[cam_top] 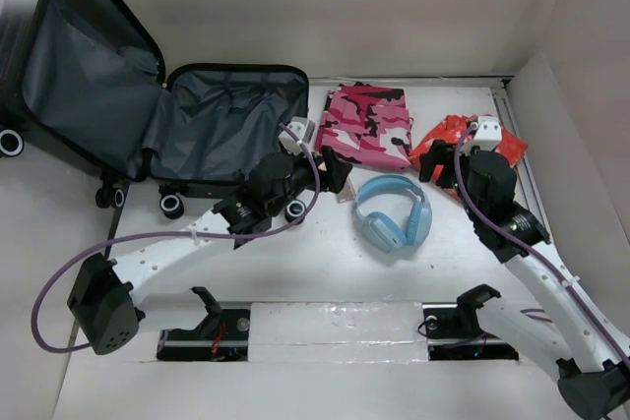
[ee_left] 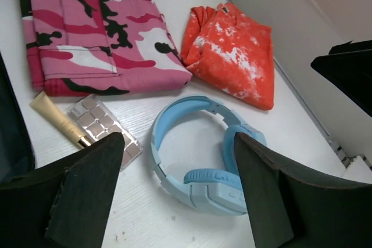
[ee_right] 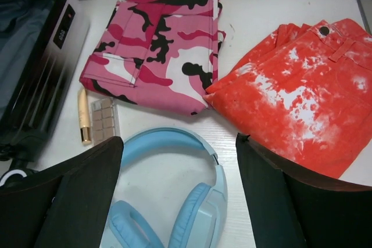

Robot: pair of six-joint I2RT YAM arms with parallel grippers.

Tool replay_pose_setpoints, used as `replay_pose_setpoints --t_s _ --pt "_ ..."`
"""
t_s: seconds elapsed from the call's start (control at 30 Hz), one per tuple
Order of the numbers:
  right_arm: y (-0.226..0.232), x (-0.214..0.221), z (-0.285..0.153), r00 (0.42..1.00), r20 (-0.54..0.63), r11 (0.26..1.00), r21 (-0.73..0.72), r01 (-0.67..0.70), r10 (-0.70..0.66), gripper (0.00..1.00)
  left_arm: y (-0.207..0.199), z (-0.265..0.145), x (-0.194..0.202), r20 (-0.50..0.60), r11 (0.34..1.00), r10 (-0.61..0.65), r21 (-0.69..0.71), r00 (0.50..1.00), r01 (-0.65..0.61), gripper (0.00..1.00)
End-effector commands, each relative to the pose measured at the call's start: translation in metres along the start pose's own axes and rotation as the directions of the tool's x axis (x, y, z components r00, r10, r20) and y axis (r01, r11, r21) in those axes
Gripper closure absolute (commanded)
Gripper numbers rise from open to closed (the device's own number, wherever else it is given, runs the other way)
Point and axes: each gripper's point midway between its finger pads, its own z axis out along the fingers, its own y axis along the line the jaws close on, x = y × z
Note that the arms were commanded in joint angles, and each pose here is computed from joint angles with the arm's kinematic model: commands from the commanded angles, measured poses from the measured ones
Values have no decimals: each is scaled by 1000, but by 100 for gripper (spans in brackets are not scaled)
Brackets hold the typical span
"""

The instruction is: Pack the luggage

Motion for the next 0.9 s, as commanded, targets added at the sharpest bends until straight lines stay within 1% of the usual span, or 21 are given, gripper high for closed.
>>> replay_pose_setpoints --t_s 0.0,0.07,0.1,0.17,0.2,0.23,0.27,0.3,0.33,0.37,0.4,0.43,0.47,0.5,0.53,0.57,0.63,0.67,0.7,0.8,0.87 --pt "4 -21 -5 997 69 999 -22 -40 41 16 -21 4 -22 58 995 -20 94 998 15 27" --pt "5 -21 -5 997 66 999 -31 -39 41 16 -20 9 -13 18 996 -13 89 1000 11 26" --pt "5 -21 -5 997 66 999 -31 -39 41 20 -22 11 -11 1 995 -10 96 1000 10 26" --pt "4 -19 -7 997 68 999 -31 -40 42 25 -13 21 10 -71 998 12 60 997 -8 35" --pt "4 -19 -7 997 68 999 -31 -40 42 39 -14 23 18 -94 999 19 46 995 -15 39" --pt "4 -19 -7 997 68 999 -31 -40 42 46 -13 29 28 -123 999 37 33 992 -33 46" --pt "5 -24 -9 995 84 998 -36 -45 48 52 -11 30 41 -168 999 48 17 985 -45 62" --pt "4 -19 -8 996 75 999 -33 -42 44 62 -7 33 47 -189 999 51 -2 981 -52 67" --pt "4 -21 -7 995 83 998 -36 -45 47 87 -10 35 50 -202 998 58 -11 978 -61 70" --pt "4 -21 -7 995 83 998 -36 -45 47 94 -8 37 68 -252 996 74 -33 965 -85 74" --pt "4 -21 -7 995 83 998 -36 -45 47 98 -3 39 69 -246 990 85 -85 966 -109 76" --pt "5 -18 -5 996 72 998 -33 -50 53 98 -6 41 67 -242 986 104 -99 965 -131 76" --pt "5 -18 -5 996 72 998 -33 -50 53 96 -8 42 80 -274 981 123 -113 954 -159 75" --pt "3 -12 -3 997 62 999 -21 -47 48 91 0 45 80 -278 970 140 -152 950 -188 73" --pt "3 -9 -1 997 59 998 -20 -55 56 83 -3 46 85 -295 969 147 -148 944 -197 70" --pt "5 -6 1 997 47 998 -28 -52 53 65 -5 51 84 -300 968 148 -149 942 -200 70" --pt "7 -4 2 998 46 998 -40 -52 54 55 4 57 101 -347 959 149 -177 926 -221 68" --pt "9 -3 1 998 42 997 -54 -51 53 53 2 61 100 -345 959 149 -176 927 -220 68" --pt "11 -3 1 998 39 997 -63 -51 53 52 6 65 114 -383 956 153 -177 911 -235 68" --pt "17 -3 2 998 45 994 -99 -44 48 52 9 77 122 -395 948 145 -206 907 -242 67" --pt "22 3 4 999 29 991 -124 -41 45 52 18 87 137 -435 938 145 -225 888 -264 65"
